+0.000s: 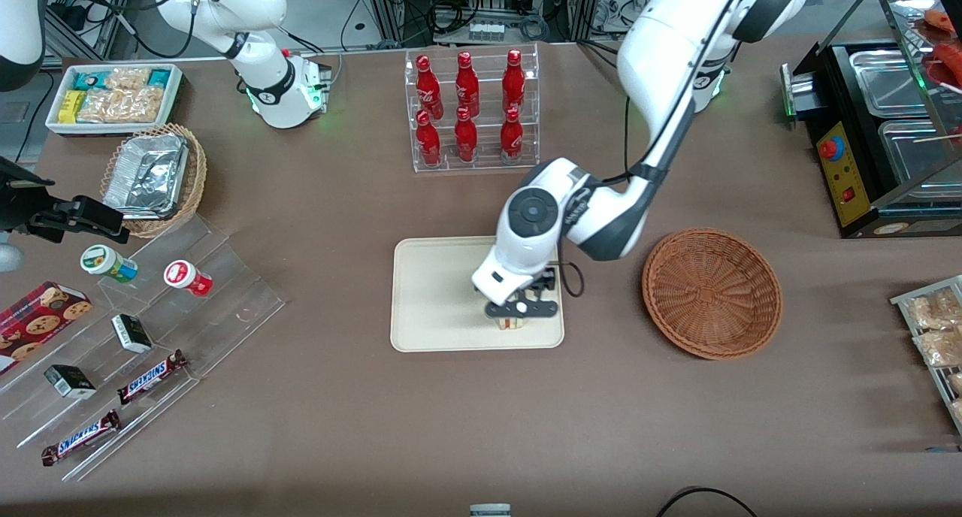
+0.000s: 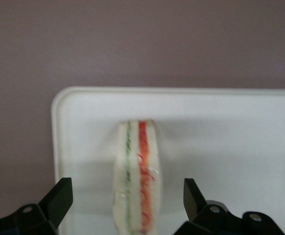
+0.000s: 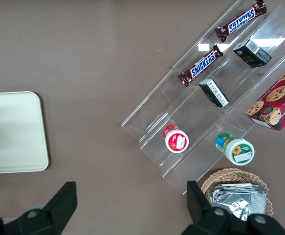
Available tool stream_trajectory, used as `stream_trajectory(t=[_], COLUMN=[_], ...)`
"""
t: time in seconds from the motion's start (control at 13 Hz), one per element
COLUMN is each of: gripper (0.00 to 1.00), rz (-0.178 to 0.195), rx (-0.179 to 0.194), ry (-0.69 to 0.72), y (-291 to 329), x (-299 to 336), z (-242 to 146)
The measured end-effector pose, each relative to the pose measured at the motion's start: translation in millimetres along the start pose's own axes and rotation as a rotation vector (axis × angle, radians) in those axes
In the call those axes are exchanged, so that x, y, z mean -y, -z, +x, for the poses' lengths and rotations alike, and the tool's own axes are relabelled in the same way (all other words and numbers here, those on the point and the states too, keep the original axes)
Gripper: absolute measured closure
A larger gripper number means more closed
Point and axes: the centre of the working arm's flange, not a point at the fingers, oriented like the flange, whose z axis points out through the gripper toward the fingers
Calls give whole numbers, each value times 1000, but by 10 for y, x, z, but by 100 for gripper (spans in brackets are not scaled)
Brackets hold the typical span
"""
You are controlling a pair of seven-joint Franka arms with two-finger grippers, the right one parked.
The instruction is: Place sandwich from basket to tray
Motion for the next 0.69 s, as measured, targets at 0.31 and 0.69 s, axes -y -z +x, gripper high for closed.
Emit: stream_trajectory(t=[0.31, 0.69], gripper=[0, 0], rz=[21, 23], rx=[0, 82], ry=[46, 30], y=[567, 1124], x=[925, 1942], z=[591, 896])
